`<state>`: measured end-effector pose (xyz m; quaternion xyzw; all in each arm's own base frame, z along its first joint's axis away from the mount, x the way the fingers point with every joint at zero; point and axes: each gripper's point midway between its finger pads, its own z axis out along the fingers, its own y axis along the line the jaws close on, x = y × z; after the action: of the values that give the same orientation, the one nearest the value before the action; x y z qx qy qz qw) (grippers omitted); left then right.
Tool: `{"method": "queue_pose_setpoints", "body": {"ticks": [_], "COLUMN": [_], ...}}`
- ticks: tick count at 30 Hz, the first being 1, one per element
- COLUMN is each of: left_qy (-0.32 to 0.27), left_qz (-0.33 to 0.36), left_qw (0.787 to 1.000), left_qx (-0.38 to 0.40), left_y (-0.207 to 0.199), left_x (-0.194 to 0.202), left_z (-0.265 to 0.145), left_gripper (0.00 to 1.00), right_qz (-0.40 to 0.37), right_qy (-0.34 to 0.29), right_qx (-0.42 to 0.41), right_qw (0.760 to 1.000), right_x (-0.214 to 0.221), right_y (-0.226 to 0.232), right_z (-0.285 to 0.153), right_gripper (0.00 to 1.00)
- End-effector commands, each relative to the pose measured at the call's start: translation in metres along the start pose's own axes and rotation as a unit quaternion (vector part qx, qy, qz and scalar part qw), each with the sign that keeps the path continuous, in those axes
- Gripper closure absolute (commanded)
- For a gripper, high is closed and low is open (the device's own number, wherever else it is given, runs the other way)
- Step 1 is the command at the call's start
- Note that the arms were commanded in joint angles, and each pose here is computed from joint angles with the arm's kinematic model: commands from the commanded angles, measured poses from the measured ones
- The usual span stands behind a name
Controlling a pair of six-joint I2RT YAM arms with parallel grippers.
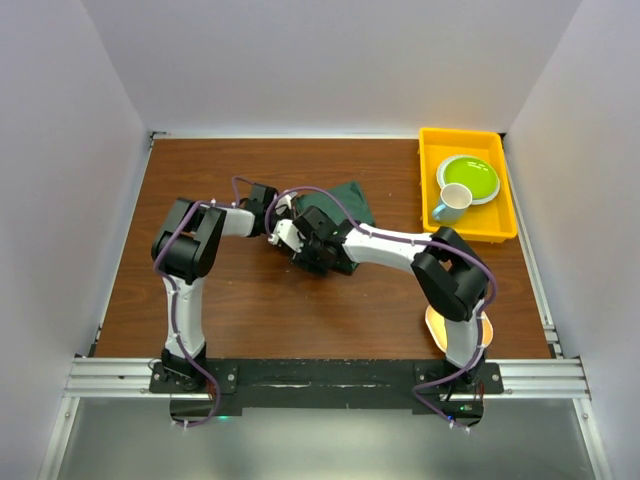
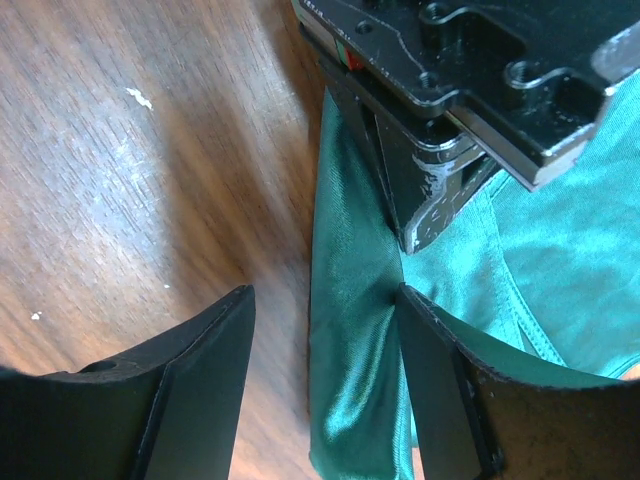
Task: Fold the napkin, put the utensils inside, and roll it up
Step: Roll the napkin with the utensil
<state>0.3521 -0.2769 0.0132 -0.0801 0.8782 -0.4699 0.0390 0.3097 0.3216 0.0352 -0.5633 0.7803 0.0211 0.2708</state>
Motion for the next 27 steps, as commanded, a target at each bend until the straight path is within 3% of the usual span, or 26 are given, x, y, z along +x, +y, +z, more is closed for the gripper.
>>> {"method": "queue_pose_setpoints", "body": {"ticks": [1,10,18,21,22,27], "left_qy": [0.03,0.034,0.039,0.04,0.039,0.041], "left_qz": [-0.054,-0.056,-0.058,-0.06,-0.06,-0.063], "left_qw": [0.991,0.991,0.991,0.991,0.991,0.991], "left_qx": [-0.116,-0.115,-0.111,-0.112,-0.111,-0.111], "left_y": [0.077,0.077,0.076,0.077,0.076,0.077], "left_x": [0.031,0.029,0.028,0.028,0.026,0.027], "left_z": [0.007,0.005,0.006,0.007,0.007,0.007], "left_gripper": [1.0,1.0,1.0,1.0,1.0,1.0], "right_qz": [-0.016,-0.006,0.024,0.027,0.026,0.015], "right_qy": [-0.017,0.002,0.022,0.017,0.014,0.0], "right_qx": [0.018,0.018,-0.005,0.007,0.014,0.037], "right_qw": [1.0,1.0,0.999,0.999,0.999,0.999], "right_x": [-0.008,0.004,0.025,0.024,0.02,-0.008], "right_y": [-0.008,-0.018,-0.014,-0.018,-0.022,-0.033], "right_z": [0.006,0.024,0.034,0.03,0.027,0.001], "right_gripper": [0.38,0.38,0.52,0.46,0.38,0.3]}}
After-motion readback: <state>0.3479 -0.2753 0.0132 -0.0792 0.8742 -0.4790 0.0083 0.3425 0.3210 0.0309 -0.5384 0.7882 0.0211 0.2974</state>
